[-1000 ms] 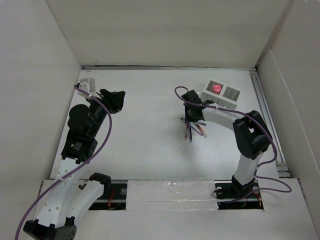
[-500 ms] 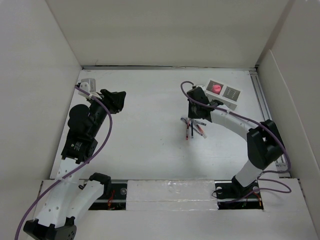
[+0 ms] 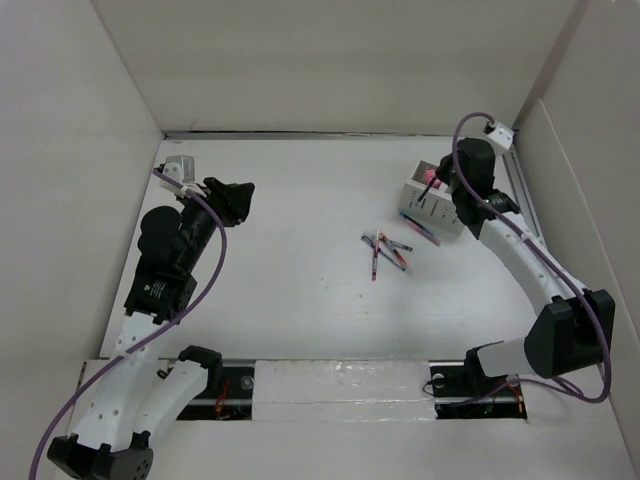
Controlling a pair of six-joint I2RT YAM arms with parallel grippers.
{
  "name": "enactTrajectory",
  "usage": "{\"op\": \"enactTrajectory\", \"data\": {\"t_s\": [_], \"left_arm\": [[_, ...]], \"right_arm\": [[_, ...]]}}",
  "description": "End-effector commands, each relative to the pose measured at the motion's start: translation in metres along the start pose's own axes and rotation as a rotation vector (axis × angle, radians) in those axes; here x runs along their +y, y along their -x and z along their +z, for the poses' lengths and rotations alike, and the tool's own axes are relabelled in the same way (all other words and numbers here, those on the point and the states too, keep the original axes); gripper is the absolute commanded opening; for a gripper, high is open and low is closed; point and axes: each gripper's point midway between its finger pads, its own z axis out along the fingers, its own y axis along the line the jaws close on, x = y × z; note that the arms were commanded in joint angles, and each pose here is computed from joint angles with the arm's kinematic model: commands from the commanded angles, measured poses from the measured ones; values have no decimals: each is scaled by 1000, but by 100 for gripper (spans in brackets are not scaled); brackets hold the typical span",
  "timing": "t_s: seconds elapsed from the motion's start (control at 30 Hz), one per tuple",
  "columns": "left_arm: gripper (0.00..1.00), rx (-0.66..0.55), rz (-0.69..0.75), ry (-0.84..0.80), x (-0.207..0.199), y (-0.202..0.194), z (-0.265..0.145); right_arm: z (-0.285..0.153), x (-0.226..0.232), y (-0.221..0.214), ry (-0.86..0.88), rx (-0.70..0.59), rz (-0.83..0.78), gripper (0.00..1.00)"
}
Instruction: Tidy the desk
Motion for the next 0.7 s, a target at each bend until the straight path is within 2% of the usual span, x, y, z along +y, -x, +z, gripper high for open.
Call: {"op": "enactTrajectory", "data": {"t_s": [0.0, 0.07, 0.17, 0.47, 0.67], "left_arm": [[37, -31, -5, -31, -5, 6, 1], [37, -35, -3, -27, -5, 7, 0], [37, -42, -1, -27, -5, 9, -2], [37, -41, 1, -19, -4, 9, -1], [37, -38, 3, -15, -3, 9, 0]], "right_arm": [[10, -10, 76, -52, -261, 149, 2], [15, -33, 98, -134, -347, 162, 2], [32, -62, 108, -219, -380, 147, 3], [48, -94, 136, -336, -463, 82, 5], [66, -111, 113, -393, -414, 20, 5]]}}
